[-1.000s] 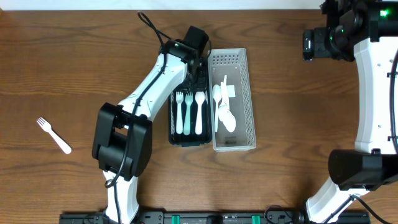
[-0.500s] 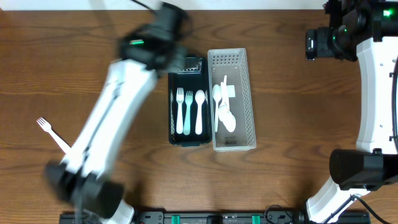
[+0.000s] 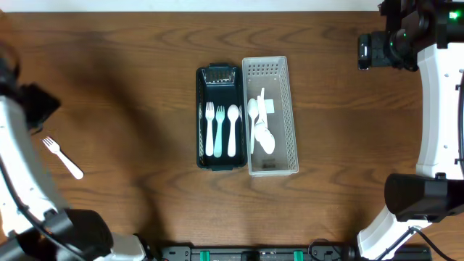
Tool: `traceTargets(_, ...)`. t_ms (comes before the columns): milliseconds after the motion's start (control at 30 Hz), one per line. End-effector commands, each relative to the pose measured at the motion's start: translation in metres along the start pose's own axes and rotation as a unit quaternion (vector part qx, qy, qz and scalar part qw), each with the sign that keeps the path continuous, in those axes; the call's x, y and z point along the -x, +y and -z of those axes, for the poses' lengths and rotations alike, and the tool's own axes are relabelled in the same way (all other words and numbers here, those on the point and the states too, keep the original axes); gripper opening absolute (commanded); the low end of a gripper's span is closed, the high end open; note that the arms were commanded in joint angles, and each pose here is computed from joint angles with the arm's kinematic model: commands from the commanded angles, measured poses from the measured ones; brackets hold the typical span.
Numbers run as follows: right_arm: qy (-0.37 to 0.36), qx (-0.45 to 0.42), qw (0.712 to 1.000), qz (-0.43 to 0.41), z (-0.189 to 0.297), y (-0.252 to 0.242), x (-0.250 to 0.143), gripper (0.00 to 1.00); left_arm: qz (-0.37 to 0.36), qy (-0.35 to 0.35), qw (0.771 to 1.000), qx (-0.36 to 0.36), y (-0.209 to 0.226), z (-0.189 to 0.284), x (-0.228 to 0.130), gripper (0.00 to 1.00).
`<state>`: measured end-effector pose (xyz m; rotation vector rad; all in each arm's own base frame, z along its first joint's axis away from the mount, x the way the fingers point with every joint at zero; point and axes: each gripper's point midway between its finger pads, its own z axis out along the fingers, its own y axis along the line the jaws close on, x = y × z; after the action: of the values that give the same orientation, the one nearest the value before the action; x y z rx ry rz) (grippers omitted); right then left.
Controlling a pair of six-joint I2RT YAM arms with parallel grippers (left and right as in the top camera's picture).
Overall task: Pack container
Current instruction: 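Move the left gripper to the last white fork and grasp it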
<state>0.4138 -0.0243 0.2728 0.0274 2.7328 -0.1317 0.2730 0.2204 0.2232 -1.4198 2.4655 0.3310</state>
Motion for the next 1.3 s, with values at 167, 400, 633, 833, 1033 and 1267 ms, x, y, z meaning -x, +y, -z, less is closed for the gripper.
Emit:
traceTargets(167, 0.003, -0.007, 1.0, 0.008, -0.003, -0.004, 0.0, 0.92, 0.048, 0.096, 0.994, 0.018, 0.032, -0.094, -0.021, 0.91)
traceTargets(400, 0.006, -0.005, 1.0, 0.008, -0.003, -0.002, -0.001, 0.92, 0.003, 0.122, 0.992, 0.02, 0.024, -0.151, -0.026, 0.92)
traceTargets(633, 0.013, -0.005, 1.0, 0.009, -0.003, -0.002, -0.005, 0.92, -0.078, 0.13, 0.988, -0.038, -0.001, -0.19, -0.024, 0.92)
traceTargets(833, 0.014, -0.005, 1.0, 0.005, -0.003, -0.002, -0.005, 0.92, -0.118, 0.148, 0.978, -0.092, -0.021, -0.211, -0.033, 0.92)
traceTargets(1033, 0.015, -0.005, 1.0, 0.005, -0.003, -0.002, -0.006, 0.92, -0.119, 0.163, 0.975, -0.089, -0.022, -0.23, -0.04, 0.92)
traceTargets(1267, 0.015, -0.005, 1.0, -0.004, -0.003, -0.002, -0.006, 0.92, -0.12, 0.181, 0.972, -0.086, -0.022, -0.247, -0.049, 0.92)
